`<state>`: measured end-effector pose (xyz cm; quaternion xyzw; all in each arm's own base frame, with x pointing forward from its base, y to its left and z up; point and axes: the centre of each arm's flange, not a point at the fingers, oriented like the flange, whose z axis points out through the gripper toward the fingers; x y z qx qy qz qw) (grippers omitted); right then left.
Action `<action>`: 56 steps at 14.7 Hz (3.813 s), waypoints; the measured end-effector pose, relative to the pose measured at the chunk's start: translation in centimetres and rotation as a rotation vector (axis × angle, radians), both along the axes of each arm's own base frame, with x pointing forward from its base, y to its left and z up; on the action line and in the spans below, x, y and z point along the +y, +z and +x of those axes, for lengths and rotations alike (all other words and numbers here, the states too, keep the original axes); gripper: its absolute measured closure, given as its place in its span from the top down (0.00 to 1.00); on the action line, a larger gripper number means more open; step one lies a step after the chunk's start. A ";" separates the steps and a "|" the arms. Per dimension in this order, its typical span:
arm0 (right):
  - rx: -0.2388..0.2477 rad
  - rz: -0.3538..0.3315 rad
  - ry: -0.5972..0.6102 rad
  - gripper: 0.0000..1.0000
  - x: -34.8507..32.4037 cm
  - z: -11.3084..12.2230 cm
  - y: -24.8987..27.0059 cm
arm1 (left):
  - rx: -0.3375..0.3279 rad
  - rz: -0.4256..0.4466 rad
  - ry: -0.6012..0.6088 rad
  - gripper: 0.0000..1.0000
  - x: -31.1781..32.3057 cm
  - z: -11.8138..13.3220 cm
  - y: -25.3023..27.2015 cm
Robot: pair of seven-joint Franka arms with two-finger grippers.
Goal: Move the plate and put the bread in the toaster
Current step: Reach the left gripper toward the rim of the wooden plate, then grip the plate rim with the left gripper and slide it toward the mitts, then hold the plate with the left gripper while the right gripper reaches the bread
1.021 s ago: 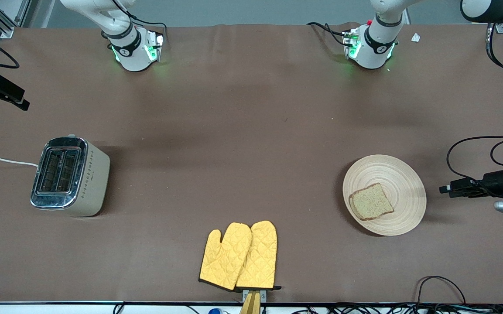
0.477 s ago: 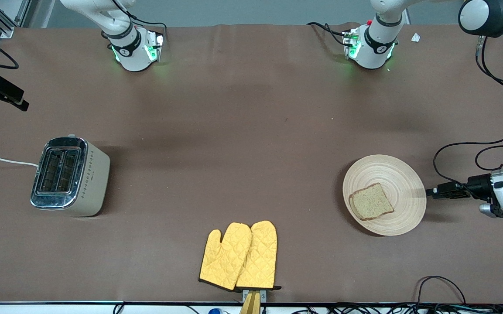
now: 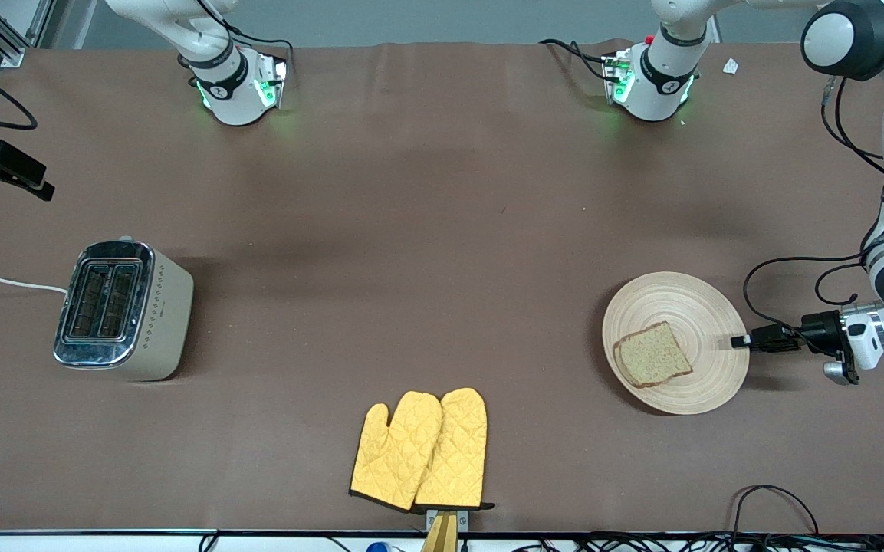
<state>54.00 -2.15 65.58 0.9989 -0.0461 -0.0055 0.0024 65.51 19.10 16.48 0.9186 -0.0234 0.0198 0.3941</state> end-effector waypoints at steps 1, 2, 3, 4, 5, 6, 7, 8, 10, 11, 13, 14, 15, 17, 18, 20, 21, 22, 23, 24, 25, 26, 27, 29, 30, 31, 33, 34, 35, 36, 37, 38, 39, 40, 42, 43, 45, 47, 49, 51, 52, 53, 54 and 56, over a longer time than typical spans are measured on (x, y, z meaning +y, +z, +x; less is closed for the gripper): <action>0.001 0.000 0.000 1.00 0.0 0.0 0.0 | 0.000 -0.001 0.001 0.45 0.0 0.0 0.0; 0.001 0.000 0.000 1.00 0.0 0.0 0.0 | 0.002 -0.001 0.001 0.39 0.0 0.0 -0.2; 0.001 0.000 0.000 1.00 0.0 0.0 0.0 | -0.002 -0.002 -0.005 0.31 0.1 -0.1 -0.5; 0.001 0.000 0.000 1.00 0.0 0.0 0.0 | -0.010 -0.005 -0.018 0.31 0.1 -0.3 -1.0; 0.001 0.001 0.000 1.00 0.0 0.0 0.0 | -0.015 -0.009 -0.029 0.26 0.1 -0.4 -1.6; 0.001 0.001 0.001 1.00 0.0 0.0 0.0 | -0.022 -0.018 -0.035 0.21 0.0 -0.5 -2.0; 0.001 0.001 0.001 1.00 0.1 0.0 0.0 | -0.025 -0.025 -0.035 0.21 0.0 -0.5 -2.1; 0.001 0.001 0.001 1.00 0.1 0.0 0.0 | -0.024 -0.045 -0.035 0.15 0.0 -0.5 -1.8; 0.001 0.001 0.002 1.00 0.1 0.0 0.0 | -0.025 -0.060 -0.037 0.13 0.0 -0.5 -1.6; 0.001 0.001 0.002 1.00 0.1 0.0 0.0 | -0.027 -0.061 -0.039 0.13 -0.1 -0.4 -1.5; 0.001 0.001 0.001 1.00 0.1 0.0 0.0 | -0.035 -0.074 -0.053 0.13 -1.0 -0.1 -1.4; 0.001 0.001 0.001 1.00 0.1 0.0 0.0 | -0.040 -0.086 -0.065 0.12 -1.9 0.2 -1.2; 0.001 0.001 0.001 1.00 0.1 0.0 0.0 | -0.048 -0.105 -0.084 0.12 -3.0 0.7 -0.7; 0.001 0.001 0.002 1.00 0.1 0.0 0.0 | -0.053 -0.136 -0.133 0.09 -5.2 1.7 0.7; 0.001 0.001 0.002 1.00 0.1 0.0 0.0 | -0.051 -0.143 -0.146 0.09 -6.1 2.1 1.2; 0.001 0.001 0.002 1.00 0.1 0.0 0.0 | -0.061 -0.170 -0.173 0.09 -8.1 2.8 2.1; 0.001 0.001 0.002 1.00 0.1 0.0 0.0 | -0.063 -0.183 -0.184 0.09 -9.2 3.0 2.4; 0.001 0.001 0.002 1.00 0.1 0.0 0.0 | -0.057 -0.197 -0.193 0.09 -10.6 3.2 2.6; 0.001 0.001 0.003 1.00 0.1 0.0 0.0 | -0.043 -0.209 -0.199 0.09 -12.1 3.4 2.9; 0.001 0.001 0.004 1.00 0.2 0.0 0.0 | -0.024 -0.221 -0.207 0.09 -13.9 3.6 3.2; 0.006 0.002 0.010 1.00 0.2 0.0 -0.1 | -0.009 -0.235 -0.223 0.09 -16.2 3.8 3.5; 0.015 0.002 0.023 1.00 0.3 -0.1 -0.2 | 0.005 -0.244 -0.244 0.09 -18.6 3.9 3.8; 0.024 0.003 0.036 1.00 0.5 -0.2 -0.2 | 0.014 -0.246 -0.269 0.09 -21.1 4.0 4.0; 0.038 0.006 0.061 1.00 1.4 -0.3 -0.4 | 0.022 -0.241 -0.300 0.09 -26.2 4.1 4.0; 0.045 0.012 0.078 1.00 2.3 -0.3 -0.7 | 0.025 -0.245 -0.304 0.09 -28.4 3.9 3.7; 0.051 0.031 0.096 1.00 3.4 -0.3 -1.3 | 0.029 -0.254 -0.306 0.09 -30.4 3.7 3.3; 0.047 0.074 0.114 1.00 5.2 0.2 -3.0 | 0.039 -0.270 -0.297 0.09 -34.1 2.9 2.0; 0.039 0.088 0.109 1.00 5.5 0.5 -4.0 | 0.041 -0.277 -0.286 0.09 -35.7 2.6 1.5; 0.027 0.103 0.100 1.00 5.6 0.9 -5.3 | 0.041 -0.283 -0.275 0.09 -37.4 2.3 1.0; 0.014 0.119 0.089 1.00 5.7 1.4 -6.7 | 0.037 -0.283 -0.263 0.09 -39.2 2.0 0.6; 0.000 0.137 0.071 1.00 5.8 1.8 -8.4 | 0.034 -0.282 -0.242 0.09 -40.7 1.6 0.1; -0.011 0.150 0.050 1.00 5.9 2.1 -10.1 | 0.032 -0.284 -0.216 0.09 -42.2 1.3 -0.5; -0.021 0.157 0.029 1.00 6.4 2.3 -11.7 | 0.033 -0.289 -0.197 0.09 -43.6 0.9 -1.0; -0.025 0.160 0.010 1.00 7.3 2.5 -13.0 | 0.034 -0.291 -0.184 0.09 -44.9 0.5 -1.5; -0.026 0.158 -0.023 1.00 10.4 2.7 -15.1 | 0.036 -0.290 -0.168 0.09 -46.5 0.0 -2.1; -0.031 0.158 -0.029 1.00 12.1 2.9 -15.9 | 0.037 -0.288 -0.161 0.09 -47.0 -0.2 -2.3; -0.053 0.157 -0.025 0.98 15.1 3.5 -18.1 | 0.043 -0.282 -0.158 0.09 -47.6 -0.7 -3.1; -0.067 0.155 -0.041 0.96 17.8 4.1 -20.8 | 0.046 -0.278 -0.160 0.09 -47.7 -1.0 -4.0; -0.078 0.152 -0.038 0.94 20.9 4.4 -23.7 | 0.047 -0.275 -0.161 0.09 -47.9 -1.2 -4.4; -0.094 0.149 -0.023 0.90 23.0 4.8 -26.4 | 0.043 -0.275 -0.162 0.13 -48.0 -1.1 -4.2; -0.105 0.149 -0.025 0.90 23.9 5.0 -27.7 | 0.037 -0.275 -0.161 0.13 -47.9 -0.9 -4.0; -0.114 0.149 -0.034 0.88 24.8 5.1 -28.9 | 0.030 -0.276 -0.158 0.18 -47.7 -0.6 -3.7; -0.120 0.149 -0.041 0.88 25.9 5.1 -30.2 | 0.027 -0.275 -0.153 0.29 -47.5 -0.4 -3.5; -0.124 0.148 -0.040 0.84 28.4 4.8 -32.5 | 0.019 -0.265 -0.139 0.48 -46.6 0.3 -3.0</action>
